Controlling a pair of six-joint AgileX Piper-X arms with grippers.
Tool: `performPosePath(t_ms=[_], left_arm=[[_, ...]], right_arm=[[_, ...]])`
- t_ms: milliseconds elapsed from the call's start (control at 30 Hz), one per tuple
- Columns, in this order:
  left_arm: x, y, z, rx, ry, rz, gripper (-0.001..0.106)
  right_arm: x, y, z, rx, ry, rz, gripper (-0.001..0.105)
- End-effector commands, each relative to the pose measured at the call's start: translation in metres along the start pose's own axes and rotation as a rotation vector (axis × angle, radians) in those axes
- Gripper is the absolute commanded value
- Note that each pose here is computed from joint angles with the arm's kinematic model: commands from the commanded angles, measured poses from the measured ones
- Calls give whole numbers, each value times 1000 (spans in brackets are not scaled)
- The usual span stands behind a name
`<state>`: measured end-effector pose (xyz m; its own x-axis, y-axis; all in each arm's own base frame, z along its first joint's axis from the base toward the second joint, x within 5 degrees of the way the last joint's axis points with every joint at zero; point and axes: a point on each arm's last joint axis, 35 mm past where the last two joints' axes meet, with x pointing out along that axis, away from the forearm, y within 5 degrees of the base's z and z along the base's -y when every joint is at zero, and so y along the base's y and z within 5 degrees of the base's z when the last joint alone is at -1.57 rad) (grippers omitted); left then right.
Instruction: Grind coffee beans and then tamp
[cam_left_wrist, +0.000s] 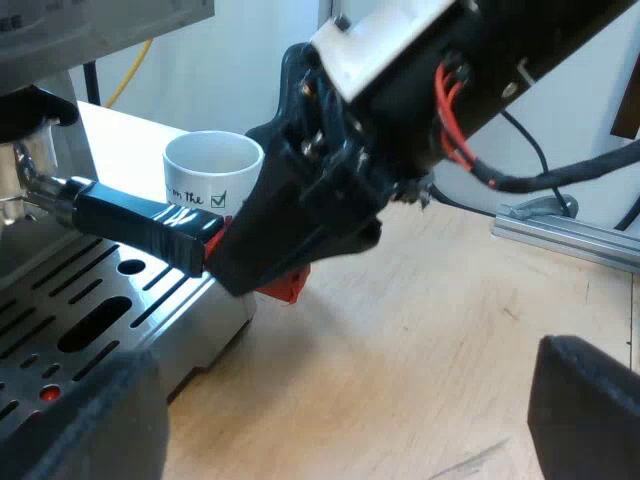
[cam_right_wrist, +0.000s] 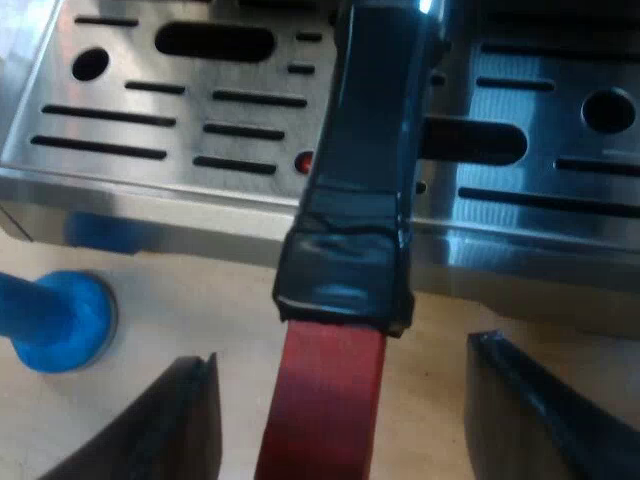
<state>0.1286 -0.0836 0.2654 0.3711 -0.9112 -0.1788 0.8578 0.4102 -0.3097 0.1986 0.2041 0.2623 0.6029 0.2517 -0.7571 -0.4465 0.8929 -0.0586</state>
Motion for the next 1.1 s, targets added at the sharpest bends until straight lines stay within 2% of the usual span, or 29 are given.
performPosePath(t_ms=[33, 267, 933, 1100], left_arm=[[0, -1, 0, -5, 2, -22, 82], [0, -1, 0, -5, 2, -22, 82], [0, -1, 0, -5, 2, -22, 82], [0, -1, 0, -5, 2, -22, 82]], right_arm=[[6, 2, 3, 2, 5, 14, 55], [18, 5, 0, -5, 29, 4, 55], [18, 5, 2, 1, 12, 1, 55], [18, 4, 2, 19, 9, -19, 55]])
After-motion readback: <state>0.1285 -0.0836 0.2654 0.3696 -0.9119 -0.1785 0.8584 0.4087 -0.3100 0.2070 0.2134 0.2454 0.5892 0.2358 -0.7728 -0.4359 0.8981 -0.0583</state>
